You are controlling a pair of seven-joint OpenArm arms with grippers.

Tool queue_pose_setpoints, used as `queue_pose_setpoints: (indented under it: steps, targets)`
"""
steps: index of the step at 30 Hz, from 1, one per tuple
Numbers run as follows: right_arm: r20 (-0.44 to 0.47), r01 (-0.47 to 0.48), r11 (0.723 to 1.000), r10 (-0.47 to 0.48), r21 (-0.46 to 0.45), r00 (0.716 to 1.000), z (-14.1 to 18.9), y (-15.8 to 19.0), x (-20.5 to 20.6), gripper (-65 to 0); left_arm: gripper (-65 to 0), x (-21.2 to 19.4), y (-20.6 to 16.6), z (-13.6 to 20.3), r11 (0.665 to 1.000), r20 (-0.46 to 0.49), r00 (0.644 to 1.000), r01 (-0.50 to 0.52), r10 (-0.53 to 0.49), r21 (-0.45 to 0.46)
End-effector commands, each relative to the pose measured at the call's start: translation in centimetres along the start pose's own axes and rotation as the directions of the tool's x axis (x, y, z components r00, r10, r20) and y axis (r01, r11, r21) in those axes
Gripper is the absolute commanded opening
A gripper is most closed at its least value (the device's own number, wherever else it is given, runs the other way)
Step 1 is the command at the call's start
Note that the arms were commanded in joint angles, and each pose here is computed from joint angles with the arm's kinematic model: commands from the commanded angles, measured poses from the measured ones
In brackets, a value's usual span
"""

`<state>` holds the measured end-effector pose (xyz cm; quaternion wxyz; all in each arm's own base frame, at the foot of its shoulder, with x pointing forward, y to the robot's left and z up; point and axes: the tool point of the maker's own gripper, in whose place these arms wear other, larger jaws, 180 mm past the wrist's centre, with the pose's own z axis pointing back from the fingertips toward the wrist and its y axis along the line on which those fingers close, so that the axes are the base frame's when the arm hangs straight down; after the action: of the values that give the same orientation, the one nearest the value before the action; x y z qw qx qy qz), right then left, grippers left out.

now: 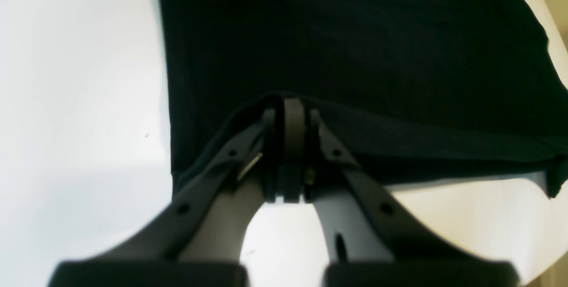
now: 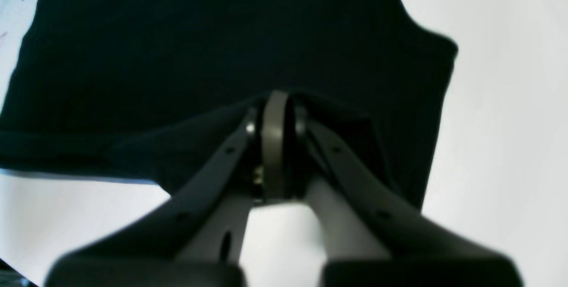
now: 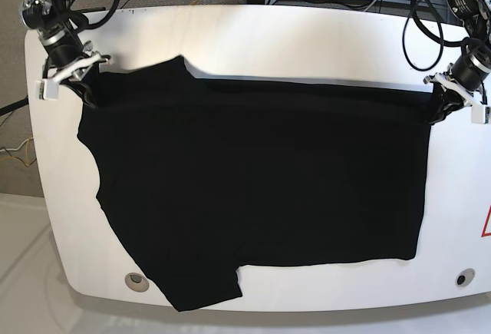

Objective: Fold the T-shirt properly
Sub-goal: 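Lift the held shirt edge with both grippers and draw it further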

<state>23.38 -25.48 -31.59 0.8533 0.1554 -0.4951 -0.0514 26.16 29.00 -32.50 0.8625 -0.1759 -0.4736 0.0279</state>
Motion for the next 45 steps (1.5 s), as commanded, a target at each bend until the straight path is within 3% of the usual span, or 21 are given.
queue_pose_setpoints:
  steps: [1, 16, 34, 45]
  targets:
    - [0.042, -0.035, 0.999, 0.034, 0.024, 0.999, -0.2, 0.5, 1.5, -65.0, -65.0, 1.6, 0.8, 0.0, 1.000, 0.047, 0.999, -0.003, 0.003, 0.002]
    - [0.060, -0.077, 0.991, 0.071, 0.105, 0.996, -3.0, 1.6, 3.6, -65.0, -65.0, 1.8, 1.8, -1.2, 0.999, 0.041, 0.999, -0.035, 0.035, 0.009]
    - [-0.029, -0.078, 0.996, 0.079, 0.040, 0.996, -8.8, -1.1, 4.0, -65.0, -65.0, 3.8, 3.3, -4.0, 0.998, 0.063, 0.998, -0.034, 0.031, 0.047]
    - [-0.044, -0.048, 0.997, 0.051, 0.060, 0.998, -11.2, -1.4, 3.8, -65.0, -65.0, 4.0, 4.1, -5.3, 0.996, 0.073, 0.994, -0.084, 0.081, 0.040]
